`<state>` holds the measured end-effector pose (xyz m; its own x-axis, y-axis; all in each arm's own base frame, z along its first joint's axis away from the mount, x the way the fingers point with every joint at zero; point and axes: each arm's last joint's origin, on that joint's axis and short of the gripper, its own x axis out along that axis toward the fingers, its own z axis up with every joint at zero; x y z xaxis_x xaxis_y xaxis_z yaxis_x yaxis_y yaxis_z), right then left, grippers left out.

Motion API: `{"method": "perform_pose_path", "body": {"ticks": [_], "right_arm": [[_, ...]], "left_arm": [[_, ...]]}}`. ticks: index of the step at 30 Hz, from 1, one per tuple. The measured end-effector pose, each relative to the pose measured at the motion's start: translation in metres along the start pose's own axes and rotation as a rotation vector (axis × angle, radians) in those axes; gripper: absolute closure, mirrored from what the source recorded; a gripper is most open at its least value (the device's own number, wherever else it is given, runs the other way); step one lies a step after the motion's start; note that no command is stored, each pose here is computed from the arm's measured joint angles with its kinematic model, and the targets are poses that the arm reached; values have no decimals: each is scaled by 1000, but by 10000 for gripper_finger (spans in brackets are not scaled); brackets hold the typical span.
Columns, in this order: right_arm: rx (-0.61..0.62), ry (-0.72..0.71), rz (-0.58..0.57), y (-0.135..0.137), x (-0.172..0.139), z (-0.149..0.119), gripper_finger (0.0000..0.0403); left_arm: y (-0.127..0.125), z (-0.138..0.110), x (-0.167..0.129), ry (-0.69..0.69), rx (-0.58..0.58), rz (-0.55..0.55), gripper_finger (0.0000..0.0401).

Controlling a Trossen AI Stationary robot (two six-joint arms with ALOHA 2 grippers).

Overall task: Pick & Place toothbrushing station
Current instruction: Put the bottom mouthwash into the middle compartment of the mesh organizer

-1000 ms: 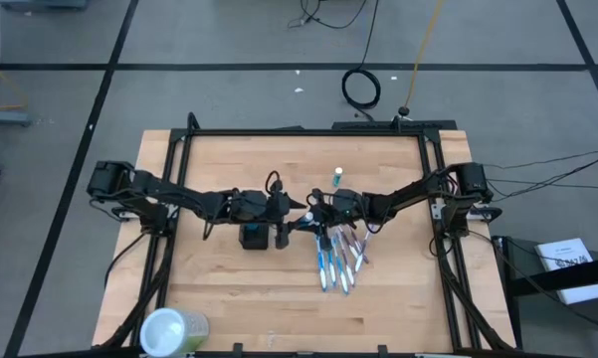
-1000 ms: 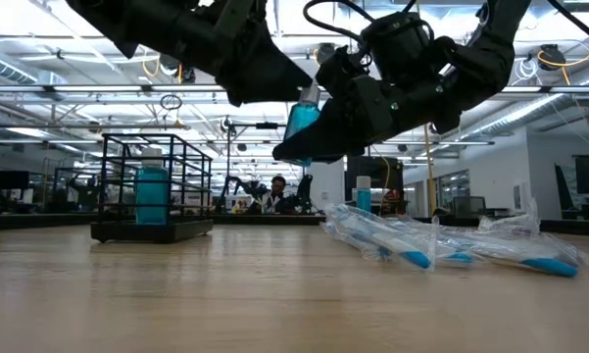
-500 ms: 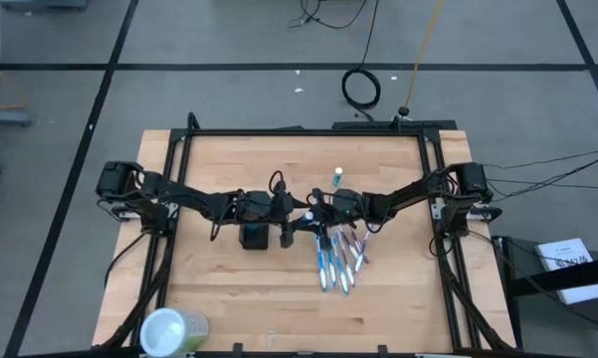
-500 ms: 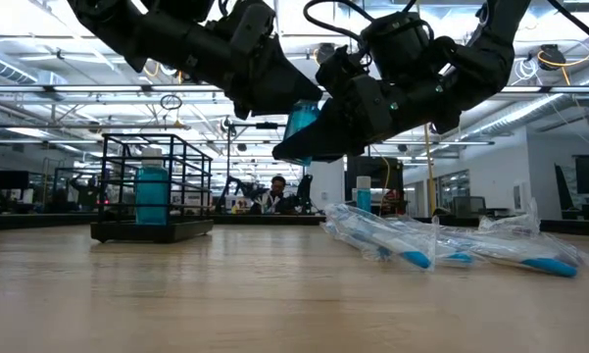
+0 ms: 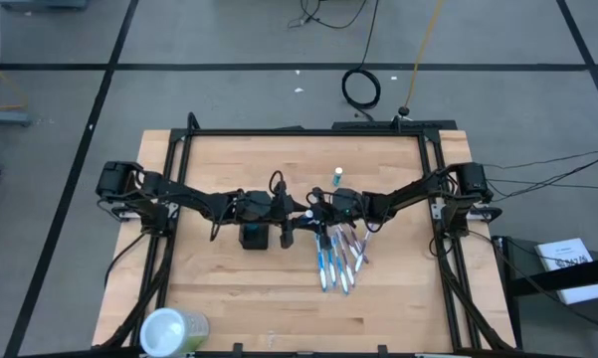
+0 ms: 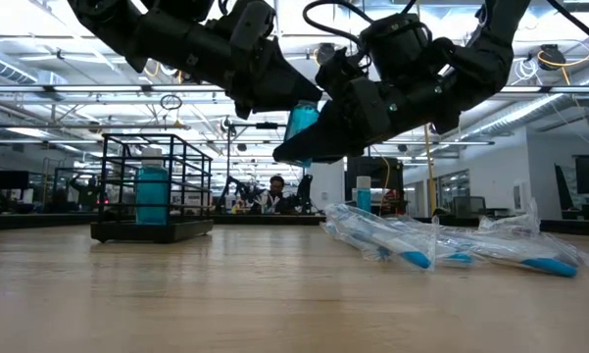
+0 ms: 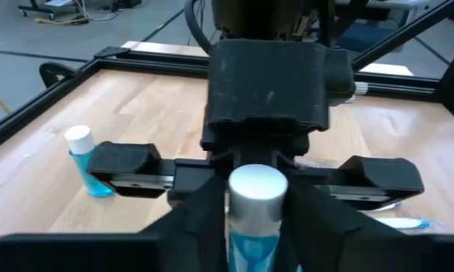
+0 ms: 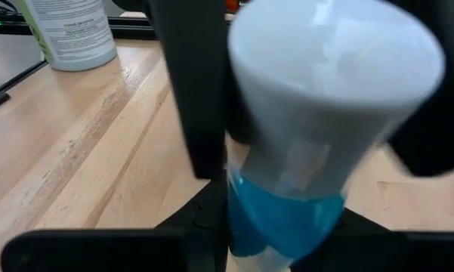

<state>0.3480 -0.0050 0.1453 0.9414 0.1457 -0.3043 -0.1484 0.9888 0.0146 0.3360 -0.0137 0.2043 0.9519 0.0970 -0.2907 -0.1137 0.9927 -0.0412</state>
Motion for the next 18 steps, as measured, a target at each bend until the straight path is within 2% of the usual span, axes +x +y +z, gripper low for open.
{"method": "perform_pose_path", "body": {"ticks": [3, 10, 15, 18], "right_arm": [[2, 1, 2, 0, 0, 0, 323], [57, -12, 7, 0, 0, 2, 311], [80, 16, 11, 1, 0, -2, 274], [71, 1, 12, 1, 0, 0, 249]], "left_arm": [[0, 0, 0, 0, -5, 1, 303], [0, 7, -5, -30, -31, -1, 304], [-3, 35, -28, -139, -38, 29, 303], [-4, 48, -47, -154, -22, 49, 303]]}}
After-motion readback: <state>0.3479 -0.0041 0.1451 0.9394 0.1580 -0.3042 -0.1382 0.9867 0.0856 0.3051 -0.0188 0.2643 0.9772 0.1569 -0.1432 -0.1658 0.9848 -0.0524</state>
